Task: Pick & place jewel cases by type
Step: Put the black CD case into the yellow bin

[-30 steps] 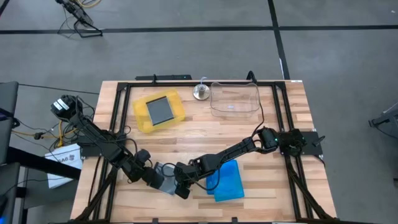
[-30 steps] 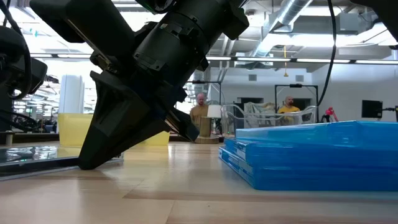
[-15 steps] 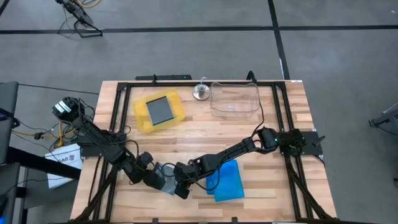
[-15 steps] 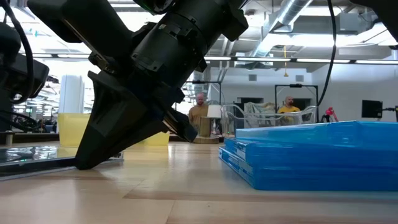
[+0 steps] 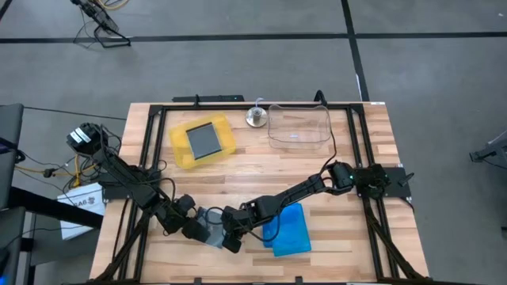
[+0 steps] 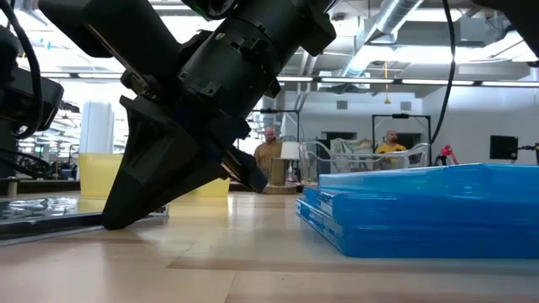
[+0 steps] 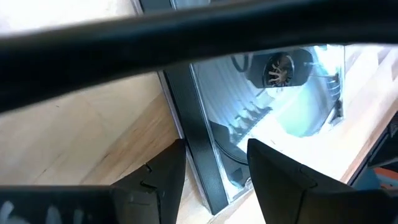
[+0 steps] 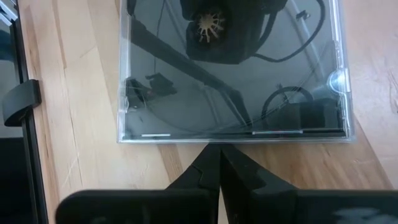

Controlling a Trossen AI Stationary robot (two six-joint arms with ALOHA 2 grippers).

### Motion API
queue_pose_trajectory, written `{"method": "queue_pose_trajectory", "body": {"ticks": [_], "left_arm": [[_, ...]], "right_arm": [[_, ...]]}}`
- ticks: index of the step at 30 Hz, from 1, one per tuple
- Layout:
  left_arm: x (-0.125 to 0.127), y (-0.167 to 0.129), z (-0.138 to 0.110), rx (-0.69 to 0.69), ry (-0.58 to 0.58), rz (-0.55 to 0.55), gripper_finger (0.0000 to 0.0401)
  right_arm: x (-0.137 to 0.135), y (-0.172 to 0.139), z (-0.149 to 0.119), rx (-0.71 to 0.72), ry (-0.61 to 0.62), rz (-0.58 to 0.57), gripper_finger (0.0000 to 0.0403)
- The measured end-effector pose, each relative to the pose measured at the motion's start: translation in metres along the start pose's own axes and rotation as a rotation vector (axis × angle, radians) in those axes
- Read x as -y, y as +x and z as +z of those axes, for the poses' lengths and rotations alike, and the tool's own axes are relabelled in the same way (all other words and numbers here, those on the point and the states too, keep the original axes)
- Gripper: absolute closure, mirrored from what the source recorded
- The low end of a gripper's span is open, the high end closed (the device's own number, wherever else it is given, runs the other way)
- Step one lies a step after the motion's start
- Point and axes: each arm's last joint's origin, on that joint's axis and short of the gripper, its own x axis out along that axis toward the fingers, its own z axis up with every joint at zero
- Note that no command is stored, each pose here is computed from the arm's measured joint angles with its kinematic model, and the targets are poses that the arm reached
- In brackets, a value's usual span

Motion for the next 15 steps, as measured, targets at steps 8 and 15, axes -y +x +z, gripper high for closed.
{"method": "queue_pose_trajectory", "body": {"ticks": [8,15], "left_arm": [[0.006,-0.024,0.004,0.033,-0.037,-0.096,0.0239],[0.009,-0.040,0.009,0.111,-0.069,-0.153,0.0239]], "right_arm": [[0.001,0.000,0.001,0.001,0.000,-0.001,0.0403],[0.001,0.000,0.001,0.014,0.001,-0.015,0.0403]]}}
